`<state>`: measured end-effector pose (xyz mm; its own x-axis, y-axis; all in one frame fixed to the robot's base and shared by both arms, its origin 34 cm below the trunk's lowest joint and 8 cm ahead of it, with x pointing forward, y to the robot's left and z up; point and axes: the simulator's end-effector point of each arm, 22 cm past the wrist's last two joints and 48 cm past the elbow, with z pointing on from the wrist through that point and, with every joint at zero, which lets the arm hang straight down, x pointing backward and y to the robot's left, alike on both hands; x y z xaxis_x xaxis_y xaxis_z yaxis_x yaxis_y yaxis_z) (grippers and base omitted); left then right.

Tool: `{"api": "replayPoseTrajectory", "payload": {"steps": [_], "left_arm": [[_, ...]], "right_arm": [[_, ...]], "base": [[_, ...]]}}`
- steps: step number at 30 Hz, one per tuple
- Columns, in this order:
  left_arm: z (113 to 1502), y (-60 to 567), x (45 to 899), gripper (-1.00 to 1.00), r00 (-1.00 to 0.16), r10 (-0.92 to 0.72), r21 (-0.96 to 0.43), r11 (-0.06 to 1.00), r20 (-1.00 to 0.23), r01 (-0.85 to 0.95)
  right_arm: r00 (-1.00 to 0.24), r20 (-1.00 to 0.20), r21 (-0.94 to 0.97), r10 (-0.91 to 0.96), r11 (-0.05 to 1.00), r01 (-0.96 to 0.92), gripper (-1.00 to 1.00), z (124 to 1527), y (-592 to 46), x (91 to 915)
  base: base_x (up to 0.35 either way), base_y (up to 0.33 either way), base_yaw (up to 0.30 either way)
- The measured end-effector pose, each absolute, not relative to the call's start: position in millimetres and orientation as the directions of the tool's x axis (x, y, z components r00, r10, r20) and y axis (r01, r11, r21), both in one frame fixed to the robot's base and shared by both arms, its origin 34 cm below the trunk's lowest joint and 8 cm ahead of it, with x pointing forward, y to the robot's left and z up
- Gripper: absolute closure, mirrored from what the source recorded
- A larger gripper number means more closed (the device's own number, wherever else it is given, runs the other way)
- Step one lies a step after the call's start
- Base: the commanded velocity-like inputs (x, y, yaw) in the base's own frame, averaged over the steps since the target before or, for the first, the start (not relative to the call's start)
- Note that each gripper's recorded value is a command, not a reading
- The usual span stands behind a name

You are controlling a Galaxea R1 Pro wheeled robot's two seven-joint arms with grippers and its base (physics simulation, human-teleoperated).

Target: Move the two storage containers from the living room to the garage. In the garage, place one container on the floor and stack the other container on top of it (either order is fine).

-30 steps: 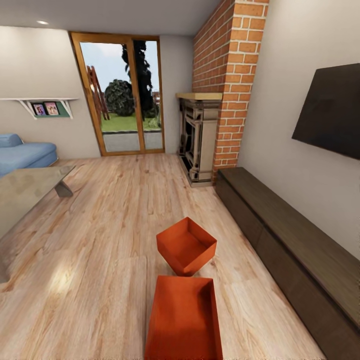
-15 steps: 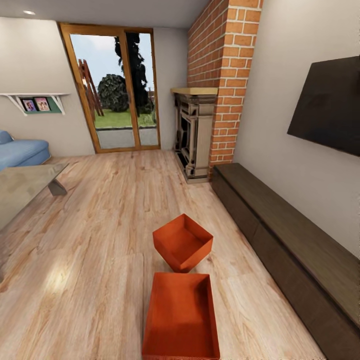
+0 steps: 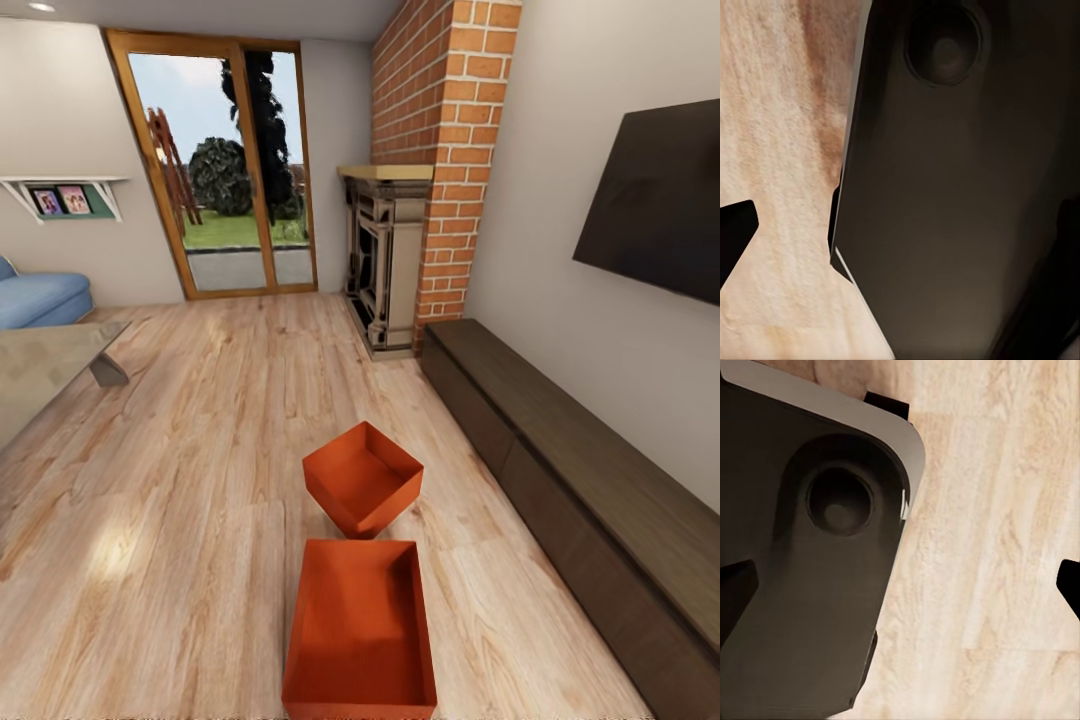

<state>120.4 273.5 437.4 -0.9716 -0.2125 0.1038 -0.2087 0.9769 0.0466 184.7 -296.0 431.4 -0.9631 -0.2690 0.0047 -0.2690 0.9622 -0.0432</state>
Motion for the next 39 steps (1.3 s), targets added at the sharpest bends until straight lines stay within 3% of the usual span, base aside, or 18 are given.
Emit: {"api": "replayPoseTrajectory", "payload": {"steps": [39], "left_arm": [[439.3,273.6,96.2,-1.00,-0.963,-0.213,0.060,0.977,0.165,-0.205]], "right_arm": [[-0.956,0.065,-0.024,-0.285,0.958,-0.287,-1.00,429.4,-296.6,160.1]], "base": [[0.000,0.000,0.000]]}}
